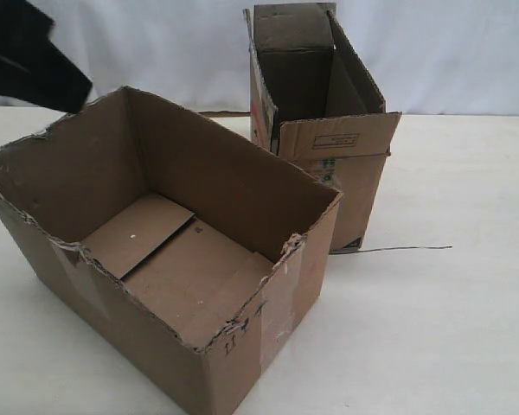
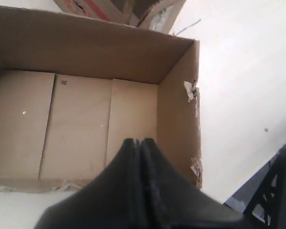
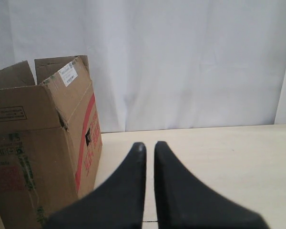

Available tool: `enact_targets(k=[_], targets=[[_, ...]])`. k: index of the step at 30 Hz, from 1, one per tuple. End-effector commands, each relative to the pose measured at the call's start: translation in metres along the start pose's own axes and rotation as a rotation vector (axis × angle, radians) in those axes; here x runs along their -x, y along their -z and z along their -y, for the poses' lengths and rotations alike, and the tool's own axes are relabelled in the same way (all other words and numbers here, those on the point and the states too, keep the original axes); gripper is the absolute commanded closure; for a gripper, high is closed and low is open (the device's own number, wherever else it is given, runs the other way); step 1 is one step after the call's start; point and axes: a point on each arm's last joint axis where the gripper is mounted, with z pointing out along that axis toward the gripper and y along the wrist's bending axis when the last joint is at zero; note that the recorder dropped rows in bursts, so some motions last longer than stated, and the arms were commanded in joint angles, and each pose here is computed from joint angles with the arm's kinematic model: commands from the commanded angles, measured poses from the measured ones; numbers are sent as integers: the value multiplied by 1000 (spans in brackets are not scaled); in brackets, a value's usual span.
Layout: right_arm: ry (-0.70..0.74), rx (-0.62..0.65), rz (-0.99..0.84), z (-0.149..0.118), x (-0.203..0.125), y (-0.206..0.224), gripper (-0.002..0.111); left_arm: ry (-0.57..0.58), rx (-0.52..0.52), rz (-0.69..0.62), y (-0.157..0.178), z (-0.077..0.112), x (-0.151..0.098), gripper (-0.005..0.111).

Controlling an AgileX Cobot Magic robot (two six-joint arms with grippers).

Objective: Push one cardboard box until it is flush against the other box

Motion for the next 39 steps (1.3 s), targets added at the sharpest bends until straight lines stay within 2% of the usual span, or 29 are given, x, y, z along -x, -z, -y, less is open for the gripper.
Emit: enact_targets(k=[1, 6, 11, 14, 18, 23, 26, 31, 35, 39], targets=[[6, 5, 7, 0, -1, 0, 103, -48, -20, -63, -21, 23, 2, 107], [6, 5, 7, 0, -1, 0, 103, -122, -65, -130, -57, 50, 5, 107], [6, 5, 7, 0, -1, 0, 103, -129, -103, -169, -85, 64, 8, 107], [6, 5, 7, 0, -1, 0, 103, -161, -155, -224, -103, 86, 1, 107], [6, 5, 7, 0, -1, 0, 103, -166, -218, -234, -106, 110, -7, 107], [6, 5, 7, 0, -1, 0, 103, -202, -246, -271, -103, 127, -17, 107], [6, 5, 7, 0, -1, 0, 103, -213, -167, -363, -115, 129, -27, 107], [6, 5, 7, 0, -1, 0, 103, -267, -120, -450, -147, 142, -39, 107], [6, 5, 7, 0, -1, 0, 103, -291, -65, -522, -162, 141, -45, 107], [6, 5, 7, 0, -1, 0, 103, -326, -15, -507, -167, 137, -44, 107]])
